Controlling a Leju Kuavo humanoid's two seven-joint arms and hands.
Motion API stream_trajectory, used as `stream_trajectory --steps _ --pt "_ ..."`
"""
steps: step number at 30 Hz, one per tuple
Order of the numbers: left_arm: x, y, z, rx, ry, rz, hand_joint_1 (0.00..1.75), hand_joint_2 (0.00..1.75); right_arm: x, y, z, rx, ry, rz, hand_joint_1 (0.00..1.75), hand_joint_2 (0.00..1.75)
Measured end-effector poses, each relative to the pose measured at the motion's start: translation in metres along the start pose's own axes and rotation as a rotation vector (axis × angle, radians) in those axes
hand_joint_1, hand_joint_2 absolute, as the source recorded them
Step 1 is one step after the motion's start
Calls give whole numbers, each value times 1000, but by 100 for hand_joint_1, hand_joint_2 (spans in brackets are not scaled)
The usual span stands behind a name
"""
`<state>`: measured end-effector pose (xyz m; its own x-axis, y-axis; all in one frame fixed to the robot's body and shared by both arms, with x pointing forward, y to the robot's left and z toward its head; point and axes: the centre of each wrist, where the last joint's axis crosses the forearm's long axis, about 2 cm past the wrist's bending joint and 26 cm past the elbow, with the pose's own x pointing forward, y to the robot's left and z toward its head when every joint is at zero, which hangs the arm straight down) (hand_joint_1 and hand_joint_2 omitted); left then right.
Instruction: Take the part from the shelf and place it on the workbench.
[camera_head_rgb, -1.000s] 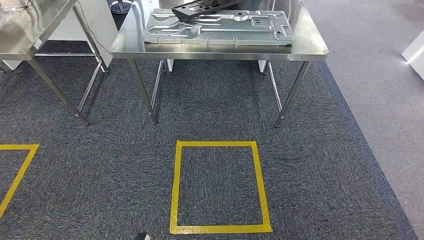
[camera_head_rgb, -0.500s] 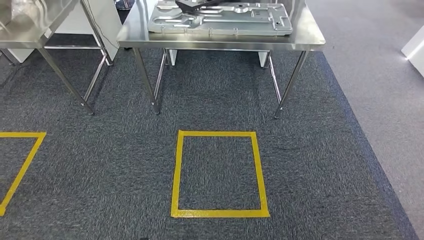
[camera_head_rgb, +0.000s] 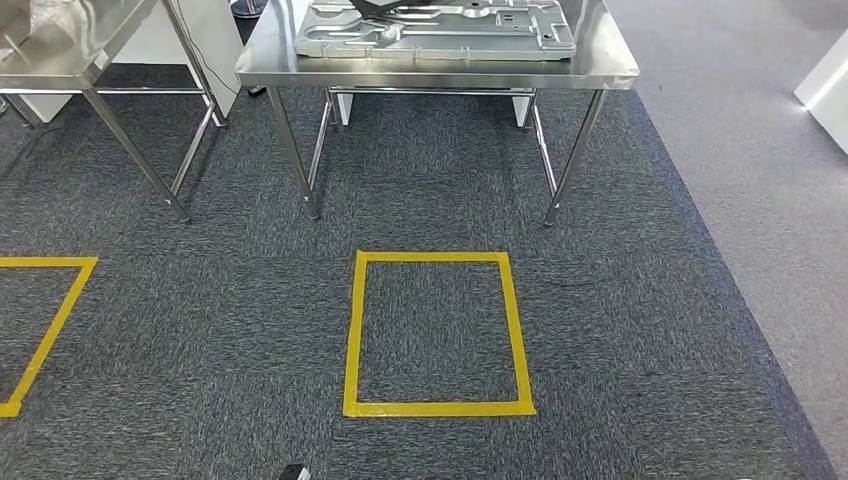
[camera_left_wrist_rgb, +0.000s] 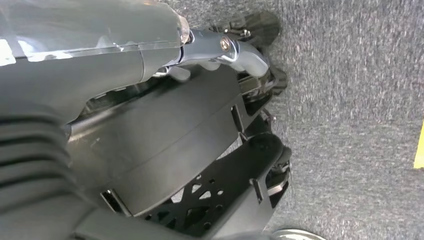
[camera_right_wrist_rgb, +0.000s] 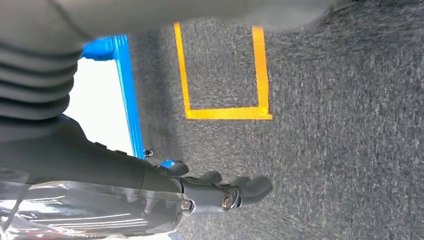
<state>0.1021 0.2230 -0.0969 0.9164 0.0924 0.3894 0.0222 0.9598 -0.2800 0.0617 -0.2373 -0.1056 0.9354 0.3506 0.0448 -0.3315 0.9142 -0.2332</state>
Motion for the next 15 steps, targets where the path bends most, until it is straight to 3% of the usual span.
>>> stream_trajectory --steps 8,11,12,15 --pt "1 0 0 -2 9 -1 0 175 0 0 0 5 -14 -7 0 175" --pt "5 0 -1 -6 31 1 131 175 0 1 0 16 -37 -4 0 175" --pt "5 1 -1 -6 38 1 175 175 1 1 0 19 -43 -2 44 175" --pt "8 1 -1 11 50 -3 175 175 1 2 1 26 -52 2 175 175"
